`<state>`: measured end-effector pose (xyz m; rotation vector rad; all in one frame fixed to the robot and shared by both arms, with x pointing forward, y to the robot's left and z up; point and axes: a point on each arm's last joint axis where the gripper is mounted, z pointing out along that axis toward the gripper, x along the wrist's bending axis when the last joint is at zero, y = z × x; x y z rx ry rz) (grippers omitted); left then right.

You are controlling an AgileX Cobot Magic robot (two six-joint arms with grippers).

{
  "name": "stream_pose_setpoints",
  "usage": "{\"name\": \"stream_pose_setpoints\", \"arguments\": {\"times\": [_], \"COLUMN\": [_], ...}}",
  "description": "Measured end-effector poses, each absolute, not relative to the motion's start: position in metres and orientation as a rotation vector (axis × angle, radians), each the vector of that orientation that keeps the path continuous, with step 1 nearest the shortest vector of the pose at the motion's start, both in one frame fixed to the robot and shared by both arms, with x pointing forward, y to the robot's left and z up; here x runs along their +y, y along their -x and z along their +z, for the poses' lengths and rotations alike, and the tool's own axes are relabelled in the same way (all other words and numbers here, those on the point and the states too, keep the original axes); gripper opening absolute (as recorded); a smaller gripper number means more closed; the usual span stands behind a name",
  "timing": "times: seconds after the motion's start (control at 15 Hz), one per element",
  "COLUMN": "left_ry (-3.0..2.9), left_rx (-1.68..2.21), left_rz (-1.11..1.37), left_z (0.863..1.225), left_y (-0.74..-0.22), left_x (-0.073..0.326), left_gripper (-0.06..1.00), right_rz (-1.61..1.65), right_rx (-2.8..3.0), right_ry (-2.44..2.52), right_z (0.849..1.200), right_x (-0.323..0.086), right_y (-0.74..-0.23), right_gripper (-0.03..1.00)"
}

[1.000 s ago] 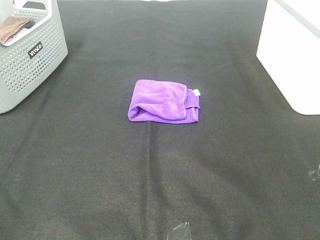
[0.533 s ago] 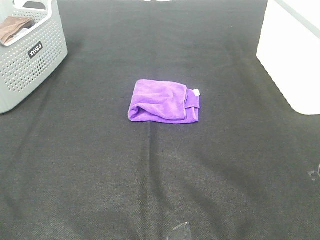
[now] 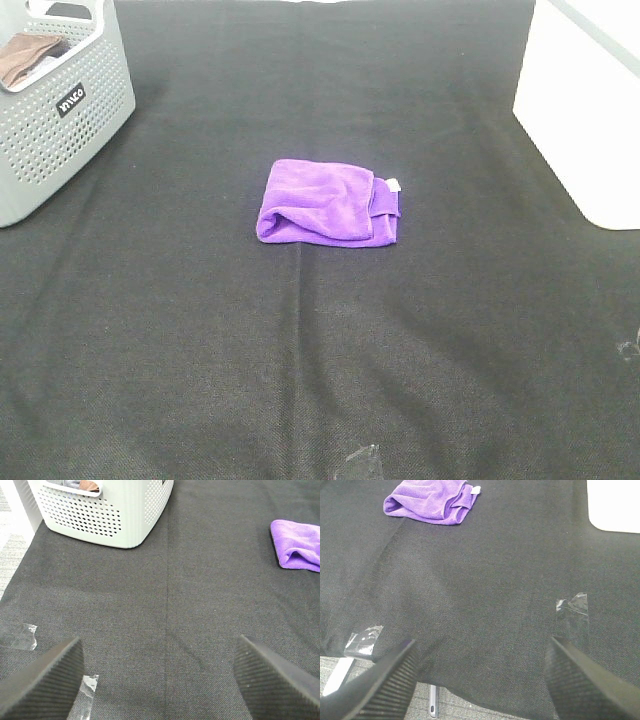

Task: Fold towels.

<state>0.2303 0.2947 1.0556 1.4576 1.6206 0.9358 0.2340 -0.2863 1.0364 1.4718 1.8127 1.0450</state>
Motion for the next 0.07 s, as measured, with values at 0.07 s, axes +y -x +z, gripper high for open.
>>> {"name": "stream_pose_setpoints", "arguments": {"times": [0.07], "left_ry": [-1.458], "left_rx": [1.621], "left_rz": [0.936], "left_z": [1.0556], "left_y": [-0.2303], "left_x": [0.2947], "left_gripper": [0.76], "right_rz": [1.045], "right_rx": [1.813], "right_ry": [-1.472], "right_z": [1.0364], "right_x": [-0.2863], "right_y": [-0.2340], "right_gripper": [0.68]}}
